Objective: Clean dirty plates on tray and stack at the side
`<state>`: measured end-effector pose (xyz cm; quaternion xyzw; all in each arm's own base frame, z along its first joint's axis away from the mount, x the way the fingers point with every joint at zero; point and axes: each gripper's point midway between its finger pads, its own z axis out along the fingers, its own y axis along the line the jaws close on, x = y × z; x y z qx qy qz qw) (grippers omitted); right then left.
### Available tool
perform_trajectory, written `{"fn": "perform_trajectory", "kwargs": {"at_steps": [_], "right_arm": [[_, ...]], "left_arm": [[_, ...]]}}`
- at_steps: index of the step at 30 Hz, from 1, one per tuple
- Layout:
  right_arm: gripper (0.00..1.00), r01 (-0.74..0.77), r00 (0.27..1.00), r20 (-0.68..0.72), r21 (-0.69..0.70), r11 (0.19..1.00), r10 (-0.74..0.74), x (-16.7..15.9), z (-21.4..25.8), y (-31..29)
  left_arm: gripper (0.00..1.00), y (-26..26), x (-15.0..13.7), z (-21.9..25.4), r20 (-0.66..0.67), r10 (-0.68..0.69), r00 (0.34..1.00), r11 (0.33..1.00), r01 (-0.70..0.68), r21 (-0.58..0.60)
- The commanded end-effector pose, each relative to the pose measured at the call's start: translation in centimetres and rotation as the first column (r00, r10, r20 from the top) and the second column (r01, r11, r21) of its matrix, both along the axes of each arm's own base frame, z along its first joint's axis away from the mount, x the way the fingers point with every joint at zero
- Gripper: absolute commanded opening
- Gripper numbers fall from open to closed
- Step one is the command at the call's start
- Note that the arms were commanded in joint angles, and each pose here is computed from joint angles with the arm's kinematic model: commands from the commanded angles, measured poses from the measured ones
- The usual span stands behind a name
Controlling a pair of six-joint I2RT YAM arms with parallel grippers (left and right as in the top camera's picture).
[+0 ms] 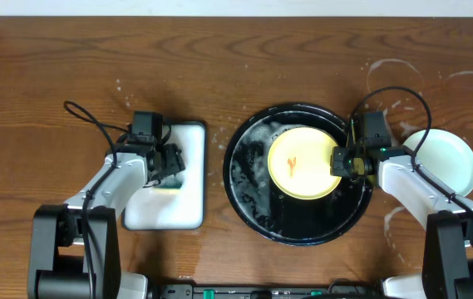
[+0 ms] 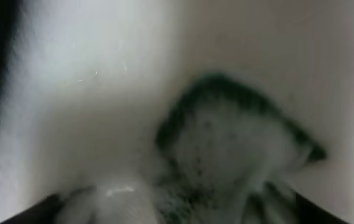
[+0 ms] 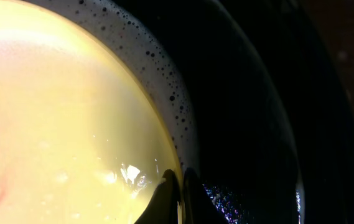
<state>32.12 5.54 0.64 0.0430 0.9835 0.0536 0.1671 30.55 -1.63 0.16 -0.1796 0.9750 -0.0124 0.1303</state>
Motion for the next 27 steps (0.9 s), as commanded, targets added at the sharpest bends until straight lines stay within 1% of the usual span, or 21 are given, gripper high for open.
{"fn": "perform_trajectory", "kwargs": {"at_steps": [1, 2, 5, 9, 12, 15, 20, 21, 24, 26, 27], "right_arm": [[0.01, 0.027, 1.0, -0.001, -0.053, 0.998, -0.027, 0.2, -0.1, -1.6], [0.01, 0.024, 1.0, -0.001, -0.054, 0.998, -0.024, 0.2, -0.1, -1.6], [0.01, 0.023, 1.0, -0.001, -0.054, 0.998, -0.024, 0.2, -0.1, -1.6], [0.01, 0.023, 1.0, -0.001, -0.054, 0.998, -0.024, 0.2, -0.1, -1.6], [0.01, 0.023, 1.0, -0.001, -0.054, 0.998, -0.024, 0.2, -0.1, -1.6], [0.01, 0.024, 1.0, -0.001, -0.055, 0.998, -0.024, 0.2, -0.1, -1.6], [0.01, 0.024, 1.0, -0.001, -0.054, 0.998, -0.024, 0.2, -0.1, -1.6], [0.01, 0.024, 1.0, -0.001, -0.054, 0.998, -0.024, 0.2, -0.1, -1.6], [0.01, 0.024, 1.0, -0.001, -0.054, 0.998, -0.024, 0.2, -0.1, -1.6], [0.01, 0.024, 1.0, -0.001, -0.054, 0.998, -0.024, 0.2, -0.1, -1.6], [0.01, 0.024, 1.0, -0.001, -0.054, 0.998, -0.024, 0.2, -0.1, -1.6]], "left_arm": [[0.82, -0.3, 0.0, 1.6, -0.002, -0.014, 1.0, 1.0, 0.014, -0.003], [0.82, -0.3, 0.2, 3.1, 0.015, -0.014, 1.0, 1.0, 0.014, -0.005], [0.81, -0.3, 0.0, 5.1, 0.04, -0.014, 0.999, 1.0, 0.014, -0.008], [0.77, -0.3, -0.9, 6.4, 0.048, -0.014, 0.999, 1.0, 0.015, -0.008], [0.67, -0.3, -1.4, 6.2, 0.029, -0.016, 0.999, 1.0, 0.017, -0.007], [0.67, -0.7, -1.9, 5.2, -0.005, -0.037, 0.999, 0.999, 0.037, -0.003], [0.66, -2.2, -2.2, 2.3, -0.062, -0.109, 0.992, 0.994, 0.11, 0.005], [0.63, -2.5, -2.2, 1.7, -0.074, -0.13, 0.989, 0.991, 0.131, 0.008], [0.46, -2.7, -2.3, 0.0, -0.115, -0.153, 0.981, 0.987, 0.158, 0.029], [0.42, -2.4, -2.4, -1.2, -0.143, -0.148, 0.979, 0.987, 0.156, 0.047], [0.38, -2.4, -2.4, -1.9, -0.156, -0.147, 0.977, 0.986, 0.157, 0.049]]}}
